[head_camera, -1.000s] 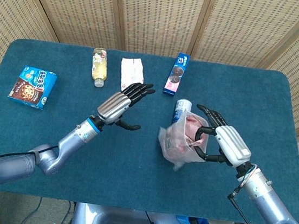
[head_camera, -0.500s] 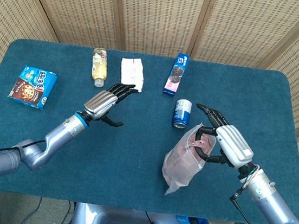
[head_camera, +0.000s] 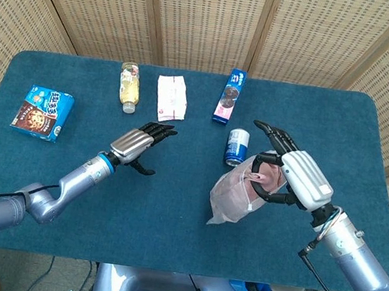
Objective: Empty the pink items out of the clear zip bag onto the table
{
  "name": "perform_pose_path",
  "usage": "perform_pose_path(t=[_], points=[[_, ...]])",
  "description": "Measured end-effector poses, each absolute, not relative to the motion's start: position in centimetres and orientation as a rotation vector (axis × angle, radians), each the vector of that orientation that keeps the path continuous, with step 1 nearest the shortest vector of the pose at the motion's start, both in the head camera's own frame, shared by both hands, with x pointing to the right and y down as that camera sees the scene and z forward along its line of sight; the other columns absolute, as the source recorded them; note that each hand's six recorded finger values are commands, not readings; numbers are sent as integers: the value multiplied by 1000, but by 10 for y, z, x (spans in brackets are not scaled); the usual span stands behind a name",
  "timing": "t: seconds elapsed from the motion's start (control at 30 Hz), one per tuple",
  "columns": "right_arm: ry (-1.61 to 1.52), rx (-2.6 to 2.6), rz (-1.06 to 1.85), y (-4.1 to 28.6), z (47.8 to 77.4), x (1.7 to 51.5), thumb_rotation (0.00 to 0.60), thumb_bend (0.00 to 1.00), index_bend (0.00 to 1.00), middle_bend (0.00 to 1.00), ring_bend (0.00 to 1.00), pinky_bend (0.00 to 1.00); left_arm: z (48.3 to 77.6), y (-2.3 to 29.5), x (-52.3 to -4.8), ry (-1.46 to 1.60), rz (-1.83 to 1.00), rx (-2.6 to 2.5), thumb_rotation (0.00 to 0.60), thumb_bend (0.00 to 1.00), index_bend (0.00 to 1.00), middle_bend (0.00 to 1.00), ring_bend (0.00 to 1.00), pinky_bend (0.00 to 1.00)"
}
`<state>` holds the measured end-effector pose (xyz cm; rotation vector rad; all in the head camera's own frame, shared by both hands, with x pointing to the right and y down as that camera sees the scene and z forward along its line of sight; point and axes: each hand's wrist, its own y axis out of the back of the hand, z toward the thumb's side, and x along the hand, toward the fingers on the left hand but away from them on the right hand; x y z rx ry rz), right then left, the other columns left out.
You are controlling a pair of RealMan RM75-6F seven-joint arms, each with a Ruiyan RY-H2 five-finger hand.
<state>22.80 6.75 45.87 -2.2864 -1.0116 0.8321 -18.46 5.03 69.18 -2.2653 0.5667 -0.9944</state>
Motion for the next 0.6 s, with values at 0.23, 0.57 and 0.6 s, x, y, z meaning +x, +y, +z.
perform_pose_path(t=[0.23, 0.57, 0.6], points=[[-984, -2271, 840, 62, 442, 215, 600, 639, 770, 0, 0, 0, 700, 61, -171, 510, -977, -2268, 600, 206, 17, 0, 0, 0], [-883, -2264, 825, 62, 434, 194, 600, 639, 770, 0, 0, 0, 706, 74, -162, 502, -923, -2299, 600, 206, 17, 0, 0, 0], [-875, -2266, 824, 62, 434, 191, 600, 638, 770, 0, 0, 0, 706, 75, -161, 508, -917, -2307, 600, 206, 17, 0, 0, 0]])
